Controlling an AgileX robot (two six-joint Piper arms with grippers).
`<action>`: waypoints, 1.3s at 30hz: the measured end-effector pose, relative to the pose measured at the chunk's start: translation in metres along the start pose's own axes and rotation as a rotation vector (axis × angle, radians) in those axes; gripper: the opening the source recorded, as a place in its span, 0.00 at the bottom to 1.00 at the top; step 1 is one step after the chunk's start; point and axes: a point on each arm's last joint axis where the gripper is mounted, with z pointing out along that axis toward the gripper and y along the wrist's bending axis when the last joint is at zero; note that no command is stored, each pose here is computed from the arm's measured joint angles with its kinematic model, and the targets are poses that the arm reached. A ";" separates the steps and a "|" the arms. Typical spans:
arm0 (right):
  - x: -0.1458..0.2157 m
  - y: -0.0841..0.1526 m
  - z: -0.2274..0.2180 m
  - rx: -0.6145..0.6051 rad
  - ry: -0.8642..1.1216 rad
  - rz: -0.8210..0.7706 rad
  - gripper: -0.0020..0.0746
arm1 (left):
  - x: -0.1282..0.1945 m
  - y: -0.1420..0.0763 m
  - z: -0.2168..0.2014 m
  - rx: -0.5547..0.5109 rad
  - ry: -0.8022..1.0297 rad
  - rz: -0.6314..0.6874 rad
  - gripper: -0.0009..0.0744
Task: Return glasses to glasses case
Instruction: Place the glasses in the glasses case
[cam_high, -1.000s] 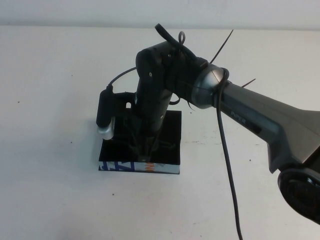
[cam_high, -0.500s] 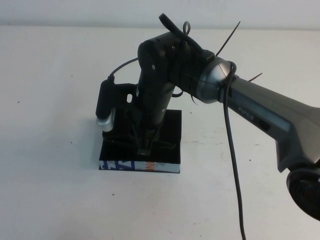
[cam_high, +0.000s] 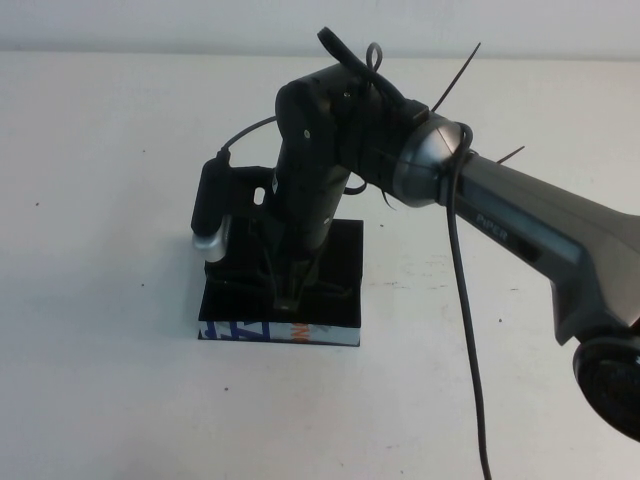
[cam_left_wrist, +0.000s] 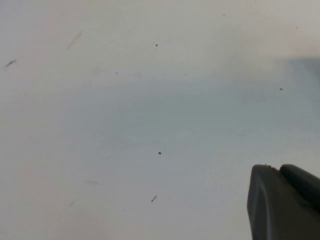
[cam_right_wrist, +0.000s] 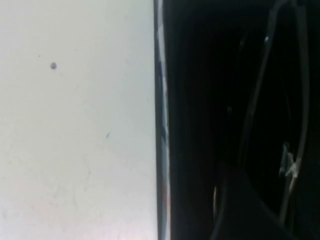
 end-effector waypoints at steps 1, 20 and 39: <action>0.000 0.000 0.000 0.000 0.000 0.005 0.35 | 0.000 0.000 0.000 0.000 0.000 0.000 0.01; -0.003 0.005 0.015 -0.003 0.040 0.007 0.42 | 0.000 0.000 0.000 0.000 0.000 0.000 0.01; -0.001 0.005 0.024 -0.014 0.056 0.010 0.14 | 0.000 0.000 0.000 0.000 0.000 0.000 0.01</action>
